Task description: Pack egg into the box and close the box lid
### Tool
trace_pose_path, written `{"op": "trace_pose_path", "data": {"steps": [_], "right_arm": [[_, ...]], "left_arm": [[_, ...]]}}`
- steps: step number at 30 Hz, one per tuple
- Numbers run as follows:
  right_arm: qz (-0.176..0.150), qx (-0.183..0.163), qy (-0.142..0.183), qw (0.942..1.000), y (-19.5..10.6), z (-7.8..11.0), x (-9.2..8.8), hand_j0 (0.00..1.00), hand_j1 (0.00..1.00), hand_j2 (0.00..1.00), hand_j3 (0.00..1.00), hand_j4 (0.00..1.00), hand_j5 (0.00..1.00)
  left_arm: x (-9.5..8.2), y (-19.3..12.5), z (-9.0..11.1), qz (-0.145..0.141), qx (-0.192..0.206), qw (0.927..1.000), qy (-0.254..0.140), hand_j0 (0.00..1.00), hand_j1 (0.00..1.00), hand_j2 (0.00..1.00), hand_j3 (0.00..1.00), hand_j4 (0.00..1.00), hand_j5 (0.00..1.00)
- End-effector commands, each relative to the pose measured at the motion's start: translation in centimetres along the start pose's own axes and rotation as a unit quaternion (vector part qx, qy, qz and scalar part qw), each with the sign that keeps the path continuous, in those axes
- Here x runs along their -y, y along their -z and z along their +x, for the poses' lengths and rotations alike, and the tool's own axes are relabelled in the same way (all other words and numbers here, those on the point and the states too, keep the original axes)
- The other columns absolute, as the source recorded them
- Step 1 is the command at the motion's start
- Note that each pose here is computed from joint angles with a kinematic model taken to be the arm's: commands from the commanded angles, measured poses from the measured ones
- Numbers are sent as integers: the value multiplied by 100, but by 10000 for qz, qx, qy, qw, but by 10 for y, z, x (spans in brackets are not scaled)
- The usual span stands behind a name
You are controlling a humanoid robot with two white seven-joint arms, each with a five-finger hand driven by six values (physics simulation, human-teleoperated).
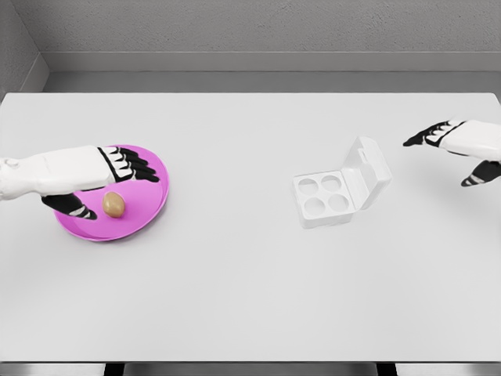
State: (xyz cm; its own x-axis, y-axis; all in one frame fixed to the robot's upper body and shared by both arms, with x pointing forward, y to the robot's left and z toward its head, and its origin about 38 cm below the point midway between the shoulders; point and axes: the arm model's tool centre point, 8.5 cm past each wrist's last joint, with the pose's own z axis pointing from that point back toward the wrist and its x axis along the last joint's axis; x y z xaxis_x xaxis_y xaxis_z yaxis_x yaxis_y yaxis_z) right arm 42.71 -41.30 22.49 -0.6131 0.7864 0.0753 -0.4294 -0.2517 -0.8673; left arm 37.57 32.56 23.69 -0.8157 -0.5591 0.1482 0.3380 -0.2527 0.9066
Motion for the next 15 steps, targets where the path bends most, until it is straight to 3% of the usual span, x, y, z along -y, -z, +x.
{"op": "trace_pose_path", "data": {"steps": [1,8,15], "right_arm": [[28,13,49,10000,2,0,-3,100,100,100,100,100,100],[25,-95,140,9999,0,-8,-5,100,100,100,100,100,100],[70,194,155,9997,14,9,-11,100,100,100,100,100,100]], "left_arm": [[6,0,-8,-28,-116,9999,-95,100,100,100,100,100,100],[18,11,-10,-105,-91,9997,-223,100,100,100,100,100,100],[25,17,-16,-148,-193,9994,-242,100,100,100,100,100,100]]}}
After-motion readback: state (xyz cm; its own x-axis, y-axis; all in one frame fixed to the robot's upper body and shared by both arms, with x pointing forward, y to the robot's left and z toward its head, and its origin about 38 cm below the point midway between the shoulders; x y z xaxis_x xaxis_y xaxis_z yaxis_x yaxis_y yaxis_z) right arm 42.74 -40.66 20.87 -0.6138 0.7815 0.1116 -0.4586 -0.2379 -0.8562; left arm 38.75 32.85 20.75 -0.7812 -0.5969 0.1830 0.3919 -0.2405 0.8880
